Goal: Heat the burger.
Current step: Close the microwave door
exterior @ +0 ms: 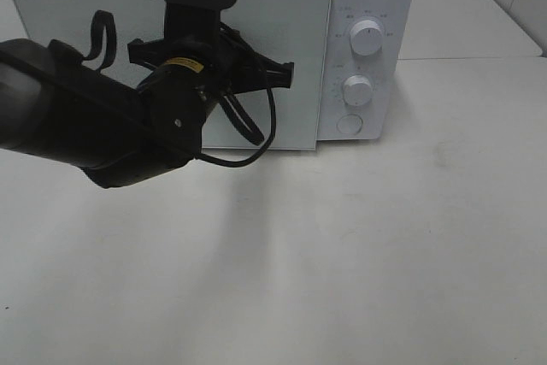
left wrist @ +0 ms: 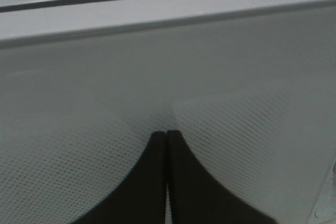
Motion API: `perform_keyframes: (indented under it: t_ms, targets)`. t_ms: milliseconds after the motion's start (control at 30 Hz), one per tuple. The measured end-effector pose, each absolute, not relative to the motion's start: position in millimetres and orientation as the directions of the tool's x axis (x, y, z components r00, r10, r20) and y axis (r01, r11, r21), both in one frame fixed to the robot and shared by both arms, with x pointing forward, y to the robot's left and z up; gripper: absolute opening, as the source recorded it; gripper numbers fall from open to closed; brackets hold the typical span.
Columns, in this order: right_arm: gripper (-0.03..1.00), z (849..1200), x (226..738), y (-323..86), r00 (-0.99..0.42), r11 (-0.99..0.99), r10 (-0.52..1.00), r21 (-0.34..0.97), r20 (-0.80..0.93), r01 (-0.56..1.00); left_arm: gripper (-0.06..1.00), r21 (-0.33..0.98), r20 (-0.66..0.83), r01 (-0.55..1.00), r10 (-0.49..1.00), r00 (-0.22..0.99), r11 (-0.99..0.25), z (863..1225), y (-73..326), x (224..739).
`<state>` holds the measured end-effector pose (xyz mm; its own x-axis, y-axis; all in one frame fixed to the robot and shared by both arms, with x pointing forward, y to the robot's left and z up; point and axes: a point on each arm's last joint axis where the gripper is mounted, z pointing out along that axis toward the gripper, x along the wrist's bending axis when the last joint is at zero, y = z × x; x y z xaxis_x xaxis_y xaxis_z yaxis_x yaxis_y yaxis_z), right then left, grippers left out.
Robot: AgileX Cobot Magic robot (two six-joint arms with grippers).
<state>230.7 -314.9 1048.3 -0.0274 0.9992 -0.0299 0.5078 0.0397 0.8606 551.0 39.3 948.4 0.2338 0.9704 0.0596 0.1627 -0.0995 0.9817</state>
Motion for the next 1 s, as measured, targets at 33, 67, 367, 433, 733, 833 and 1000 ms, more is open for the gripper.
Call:
perform_keyframes:
  t_ms: [33, 67, 367, 433, 733, 833, 1000]
  targets:
    - [0.75, 1048.3, 230.7, -314.9, -0.027, 0.040, 0.999, 0.861, -0.030, 0.508, 0.00, 0.982, 0.060, 0.163, 0.970, 0.234, -0.100, 948.4, 39.3, 551.0]
    - [0.75, 1048.3, 230.7, -314.9, -0.027, 0.040, 0.999, 0.861, -0.030, 0.508, 0.00, 0.979, 0.072, 0.166, 0.967, 0.243, -0.115, 946.7, 35.4, 553.7]
    - [0.75, 1048.3, 230.7, -314.9, -0.027, 0.040, 0.999, 0.861, -0.030, 0.508, 0.00, 0.965, 0.041, 0.241, 0.965, 0.258, -0.106, 942.9, 28.8, 571.3]
    - [0.75, 1048.3, 230.7, -314.9, -0.027, 0.040, 0.999, 0.861, -0.030, 0.508, 0.00, 0.958, 0.031, 0.268, 0.962, 0.271, -0.107, 941.7, 28.5, 572.5]
    - [0.75, 1048.3, 230.7, -314.9, -0.027, 0.040, 0.999, 0.861, -0.030, 0.508, 0.00, 0.944, 0.041, 0.303, 0.959, 0.280, -0.128, 943.4, 34.6, 566.0]
    - [0.75, 1048.3, 230.7, -314.9, -0.027, 0.040, 0.999, 0.861, -0.030, 0.508, 0.00, 0.935, 0.038, 0.328, 0.957, 0.287, -0.136, 941.4, 37.5, 555.1]
    - [0.75, 1048.3, 230.7, -314.9, -0.027, 0.040, 0.999, 0.861, -0.030, 0.508, 0.03, 0.880, -0.019, 0.440, 0.913, 0.407, -0.178, 942.0, 30.2, 532.5]
